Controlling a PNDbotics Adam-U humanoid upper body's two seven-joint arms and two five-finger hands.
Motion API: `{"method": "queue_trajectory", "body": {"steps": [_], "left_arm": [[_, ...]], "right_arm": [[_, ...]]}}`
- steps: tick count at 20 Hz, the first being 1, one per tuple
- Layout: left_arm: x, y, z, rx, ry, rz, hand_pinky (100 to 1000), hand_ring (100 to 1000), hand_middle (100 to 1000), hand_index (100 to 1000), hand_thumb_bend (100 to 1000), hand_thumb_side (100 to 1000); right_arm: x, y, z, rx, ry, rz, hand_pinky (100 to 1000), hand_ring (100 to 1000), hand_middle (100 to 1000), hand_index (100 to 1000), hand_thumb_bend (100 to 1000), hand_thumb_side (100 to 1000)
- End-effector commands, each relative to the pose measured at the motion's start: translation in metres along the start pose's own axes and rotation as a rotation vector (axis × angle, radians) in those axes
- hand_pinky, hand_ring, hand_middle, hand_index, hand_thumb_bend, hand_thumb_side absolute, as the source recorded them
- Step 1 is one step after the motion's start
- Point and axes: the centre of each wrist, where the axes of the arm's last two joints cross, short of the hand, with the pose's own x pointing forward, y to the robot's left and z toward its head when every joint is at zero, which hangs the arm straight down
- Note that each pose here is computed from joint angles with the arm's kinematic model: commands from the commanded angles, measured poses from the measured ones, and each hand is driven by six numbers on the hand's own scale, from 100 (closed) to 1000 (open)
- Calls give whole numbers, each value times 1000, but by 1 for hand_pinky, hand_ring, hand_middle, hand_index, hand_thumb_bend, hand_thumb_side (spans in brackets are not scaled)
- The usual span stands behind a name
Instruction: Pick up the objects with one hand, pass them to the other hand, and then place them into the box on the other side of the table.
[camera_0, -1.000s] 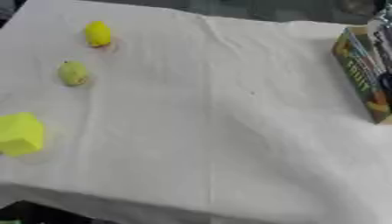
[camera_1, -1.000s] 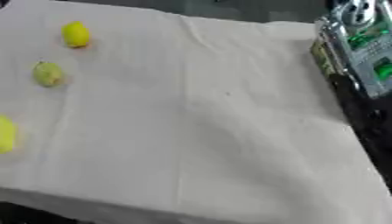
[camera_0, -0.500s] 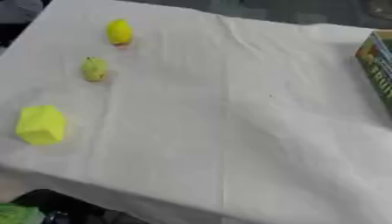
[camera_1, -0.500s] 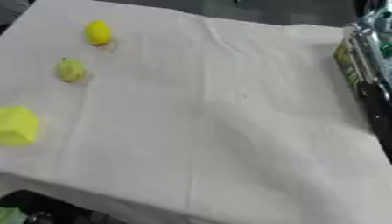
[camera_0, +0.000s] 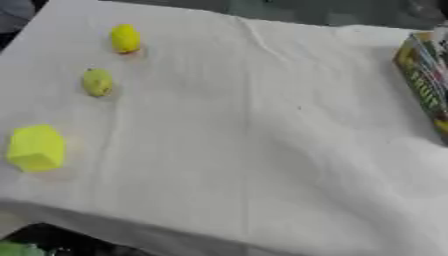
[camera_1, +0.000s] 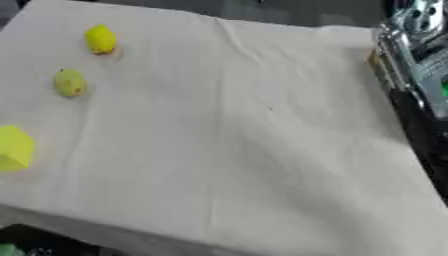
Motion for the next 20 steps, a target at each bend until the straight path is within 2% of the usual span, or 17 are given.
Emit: {"method": "queue_trajectory", "body": {"steps": [1, 6, 13, 16, 20], "left_arm": [[0, 14, 8, -104, 35, -97, 847, 838, 800, 866, 644, 192], [-5, 14, 5, -284, 71, -126, 871, 861, 817, 860, 682, 239], [-31, -7, -13, -409, 164, -78, 864, 855, 809, 837, 671, 228], [-39, -15, -20, -449, 169, -61, 863, 849, 806, 833, 671, 237], [-42, -29, -28, -504, 131, -37, 863, 846, 801, 831, 679, 278]], "right_arm": [[7, -4, -3, 0, -27, 19, 860, 856, 858, 778, 423, 414], [6, -4, -3, 0, -19, 23, 859, 856, 857, 777, 423, 414], [5, -4, -2, -8, -11, 24, 858, 853, 855, 775, 424, 415], [4, -4, -2, -11, -8, 20, 856, 851, 853, 773, 424, 414], [4, -3, -2, -11, -9, 12, 857, 849, 851, 773, 419, 414]]}}
